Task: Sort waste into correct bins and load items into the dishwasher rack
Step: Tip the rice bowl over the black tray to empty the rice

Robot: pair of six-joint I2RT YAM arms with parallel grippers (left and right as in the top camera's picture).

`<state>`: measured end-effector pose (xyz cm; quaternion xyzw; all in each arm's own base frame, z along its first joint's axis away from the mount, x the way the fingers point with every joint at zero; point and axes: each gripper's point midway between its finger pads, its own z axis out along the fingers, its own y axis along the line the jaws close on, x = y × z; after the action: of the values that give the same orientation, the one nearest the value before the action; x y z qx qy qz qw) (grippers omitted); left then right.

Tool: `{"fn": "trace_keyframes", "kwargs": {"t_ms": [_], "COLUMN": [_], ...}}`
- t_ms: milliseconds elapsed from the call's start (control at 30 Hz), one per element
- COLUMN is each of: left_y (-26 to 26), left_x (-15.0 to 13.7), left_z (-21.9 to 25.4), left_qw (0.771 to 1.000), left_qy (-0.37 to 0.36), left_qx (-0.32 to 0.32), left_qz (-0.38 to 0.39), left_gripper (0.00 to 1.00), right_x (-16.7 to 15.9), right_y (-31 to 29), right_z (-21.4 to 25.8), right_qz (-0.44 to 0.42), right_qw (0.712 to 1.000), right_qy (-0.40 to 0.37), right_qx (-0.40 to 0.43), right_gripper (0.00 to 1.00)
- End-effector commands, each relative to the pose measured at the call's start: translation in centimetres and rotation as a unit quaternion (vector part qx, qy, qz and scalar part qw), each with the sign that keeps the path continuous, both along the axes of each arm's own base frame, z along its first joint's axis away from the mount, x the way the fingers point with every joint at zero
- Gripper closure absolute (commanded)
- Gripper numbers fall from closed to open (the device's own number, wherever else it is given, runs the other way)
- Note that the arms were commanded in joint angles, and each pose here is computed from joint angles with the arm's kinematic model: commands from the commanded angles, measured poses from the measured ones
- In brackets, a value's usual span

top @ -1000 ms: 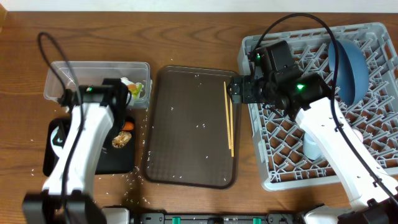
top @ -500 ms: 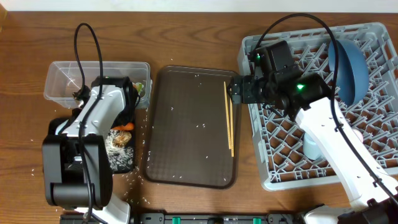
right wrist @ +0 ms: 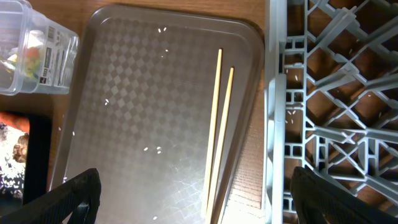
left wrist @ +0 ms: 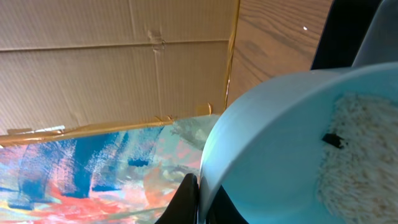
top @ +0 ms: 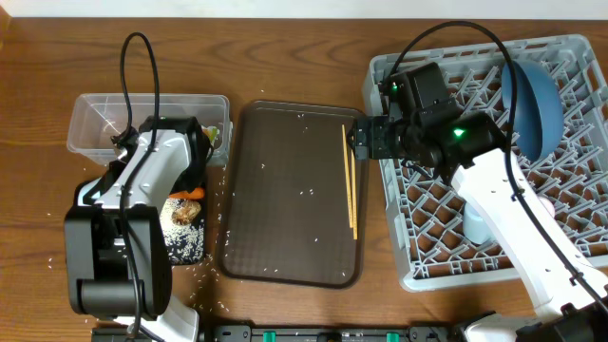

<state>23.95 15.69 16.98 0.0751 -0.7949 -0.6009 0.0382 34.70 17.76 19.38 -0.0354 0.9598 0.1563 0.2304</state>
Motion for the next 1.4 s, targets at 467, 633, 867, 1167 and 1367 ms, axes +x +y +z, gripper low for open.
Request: {"fn": "trace_keyframes", "kwargs": {"t_ms": [467,633,867,1167,1367], "left_y": [-0.2,-0.5,-0.7,-0.4,-0.6], "left_x": [0.7,0.8,1.3,1.1,0.8], "left_z": [1.1,1.4,1.6,0.9,1.3], "left_qw": [1.0,1.0,0.999,1.0,0.999], "left_qy": [0.003,-0.003,0.0,-0.018,-0.026], "left_qx": [0.005,0.008,0.007,-0.011,-0.012], "left_qz": [-0.015,-0.022,-0.036,-0.017,-0.017], "left_gripper": [0.94,0.94,0.94,0.94,0.94], "right_x": [0.4,0.4,0.5,0.5,0.4], "right_y": [-0.5,-0.5,-0.4,-0.5,-0.5], "right_z": [0.2,0.2,0.3,0.2,0.2], "right_qz": [-0.003,-0.003,-0.003,-0.003,-0.003], "right_qw": [1.0,1.0,1.0,1.0,1.0], "right_qy": [-0.007,-0.007,-0.01,-0.008,-0.007], "right_qx": [-0.005,-0.005,-0.004,-0.004,-0.005], "right_gripper": [0.09,0.1,0.1,0.1,0.1]}}
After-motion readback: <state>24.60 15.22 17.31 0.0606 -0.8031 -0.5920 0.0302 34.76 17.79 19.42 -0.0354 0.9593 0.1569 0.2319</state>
